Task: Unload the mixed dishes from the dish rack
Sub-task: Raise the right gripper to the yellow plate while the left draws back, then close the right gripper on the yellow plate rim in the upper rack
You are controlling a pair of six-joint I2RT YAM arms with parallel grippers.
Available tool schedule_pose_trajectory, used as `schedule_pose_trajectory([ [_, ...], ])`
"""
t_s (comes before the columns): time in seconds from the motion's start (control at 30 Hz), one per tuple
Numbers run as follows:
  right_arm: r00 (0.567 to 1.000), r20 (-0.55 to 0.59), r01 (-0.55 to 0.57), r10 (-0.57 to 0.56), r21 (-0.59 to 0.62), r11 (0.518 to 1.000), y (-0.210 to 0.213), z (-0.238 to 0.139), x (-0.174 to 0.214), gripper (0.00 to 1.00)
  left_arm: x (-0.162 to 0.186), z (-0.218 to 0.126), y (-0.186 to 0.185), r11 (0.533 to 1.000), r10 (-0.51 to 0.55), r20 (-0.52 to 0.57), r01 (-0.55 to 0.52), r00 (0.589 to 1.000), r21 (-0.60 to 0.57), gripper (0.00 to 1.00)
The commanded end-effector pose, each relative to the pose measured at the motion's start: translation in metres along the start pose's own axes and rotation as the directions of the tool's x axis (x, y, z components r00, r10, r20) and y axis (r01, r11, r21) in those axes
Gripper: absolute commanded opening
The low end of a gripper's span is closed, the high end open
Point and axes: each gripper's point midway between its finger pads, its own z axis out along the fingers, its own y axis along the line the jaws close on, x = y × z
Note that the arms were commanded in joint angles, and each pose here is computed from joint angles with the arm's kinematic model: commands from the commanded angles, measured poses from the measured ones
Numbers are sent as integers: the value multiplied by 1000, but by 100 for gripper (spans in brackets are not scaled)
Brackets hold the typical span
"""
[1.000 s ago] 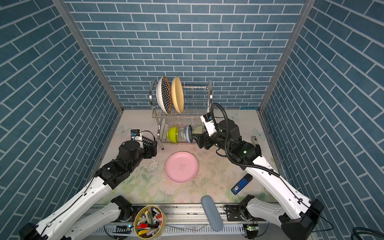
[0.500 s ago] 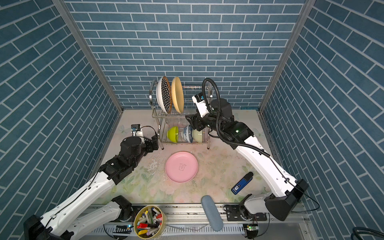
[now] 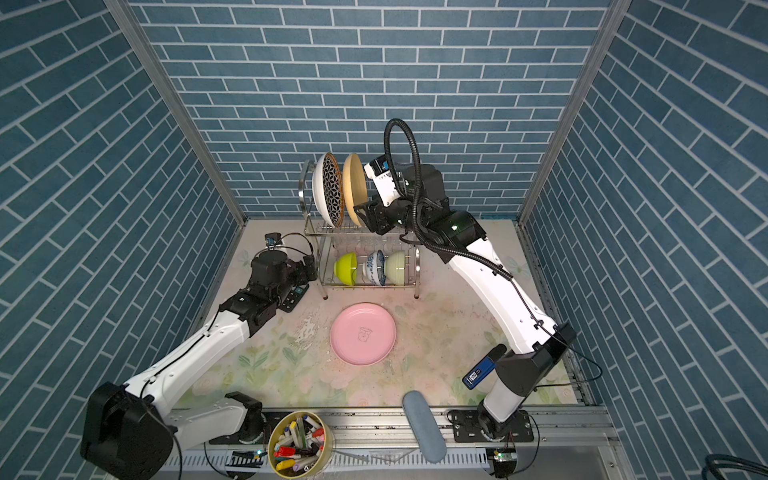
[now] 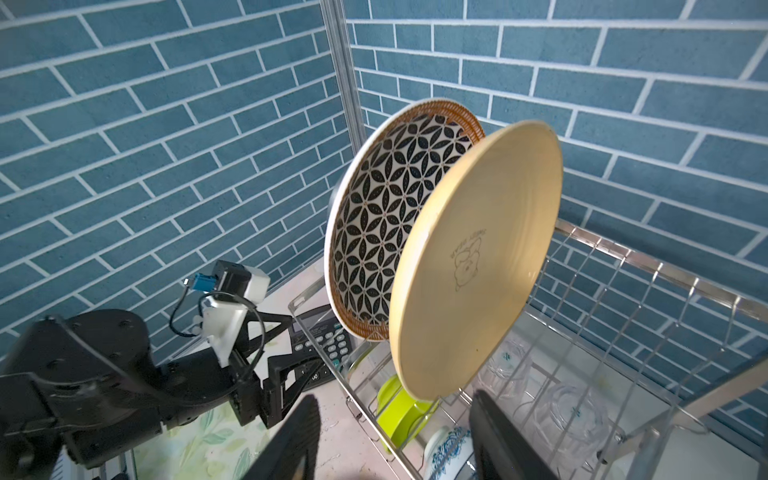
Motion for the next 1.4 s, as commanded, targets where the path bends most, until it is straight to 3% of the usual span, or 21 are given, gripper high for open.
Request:
schedule_pose_trajectory([
  [0.0, 1000, 14, -3, 3, -8, 1000, -3, 0, -13, 58, 13, 14, -8, 995, -44, -57, 49, 997, 87, 91],
  [0.3, 995, 23, -95, 96, -36, 995, -15, 2, -23, 58, 51, 37, -10, 993, -28, -186, 48, 982, 104, 85],
  [0.37, 993, 27, -114, 115, -32, 993, -20, 1, -25, 54, 58, 41, -9, 993, -37, -199, 58, 979, 103, 72],
  [0.43, 991, 34, -125, 126, -27, 992, -23, 1, -26, 49, 61, 43, -10, 992, -44, -206, 67, 978, 106, 68],
  [0.63, 988, 35, -149, 150, -36, 988, -26, 0, -25, 49, 62, 52, -14, 992, -34, -226, 61, 974, 115, 63],
  [0.7, 988, 37, -151, 153, -38, 988, -27, 0, -26, 49, 63, 54, -15, 991, -35, -233, 64, 972, 116, 53],
  [1.0, 985, 36, -167, 169, -51, 985, -27, 4, -26, 49, 66, 55, -16, 991, -29, -245, 60, 969, 119, 31],
  [1.37, 983, 43, -171, 176, -91, 981, -21, 5, -32, 52, 63, 54, -17, 991, -27, -242, 58, 970, 123, 20],
])
